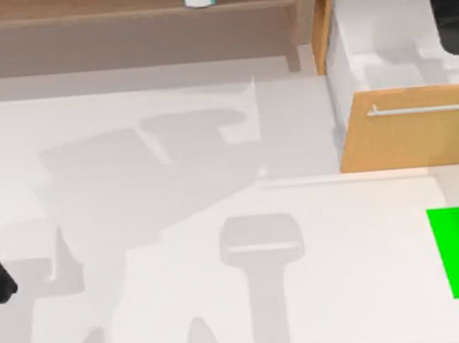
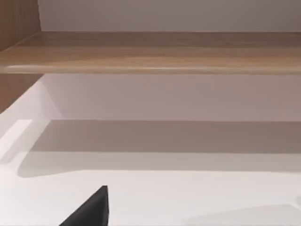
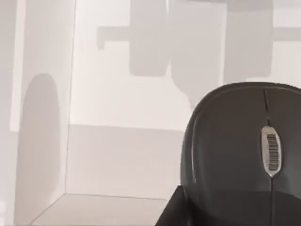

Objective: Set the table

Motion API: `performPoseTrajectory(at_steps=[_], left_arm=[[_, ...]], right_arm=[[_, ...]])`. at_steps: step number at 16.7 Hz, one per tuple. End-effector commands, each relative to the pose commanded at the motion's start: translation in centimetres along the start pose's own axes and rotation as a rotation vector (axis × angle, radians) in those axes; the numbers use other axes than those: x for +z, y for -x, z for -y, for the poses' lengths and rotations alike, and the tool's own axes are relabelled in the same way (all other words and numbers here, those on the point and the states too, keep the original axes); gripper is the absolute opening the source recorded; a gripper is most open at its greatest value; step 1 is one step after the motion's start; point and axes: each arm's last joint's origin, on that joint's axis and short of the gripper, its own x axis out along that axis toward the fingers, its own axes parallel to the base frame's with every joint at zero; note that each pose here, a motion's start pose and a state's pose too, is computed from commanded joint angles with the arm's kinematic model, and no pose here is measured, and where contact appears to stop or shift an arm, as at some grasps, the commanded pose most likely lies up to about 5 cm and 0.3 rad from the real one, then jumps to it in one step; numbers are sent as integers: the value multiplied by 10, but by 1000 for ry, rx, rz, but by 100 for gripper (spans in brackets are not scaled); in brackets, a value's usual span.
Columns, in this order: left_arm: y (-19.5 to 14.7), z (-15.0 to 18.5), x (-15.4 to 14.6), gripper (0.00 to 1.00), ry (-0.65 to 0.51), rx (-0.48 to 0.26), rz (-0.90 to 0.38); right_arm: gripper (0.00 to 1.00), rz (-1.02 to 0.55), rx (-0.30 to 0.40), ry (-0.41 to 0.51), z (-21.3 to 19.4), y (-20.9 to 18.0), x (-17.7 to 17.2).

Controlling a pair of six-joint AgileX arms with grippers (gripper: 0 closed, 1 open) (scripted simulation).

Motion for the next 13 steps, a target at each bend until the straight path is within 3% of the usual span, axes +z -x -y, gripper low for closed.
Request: performPoseTrajectory(at_steps=[6,13], left_arm=[[0,0,0,100,0,0,0],[0,0,0,100,0,0,0]], right_arm=[[0,23,25,20,-1,35,-51],[0,-91,22,20,6,4,-117]])
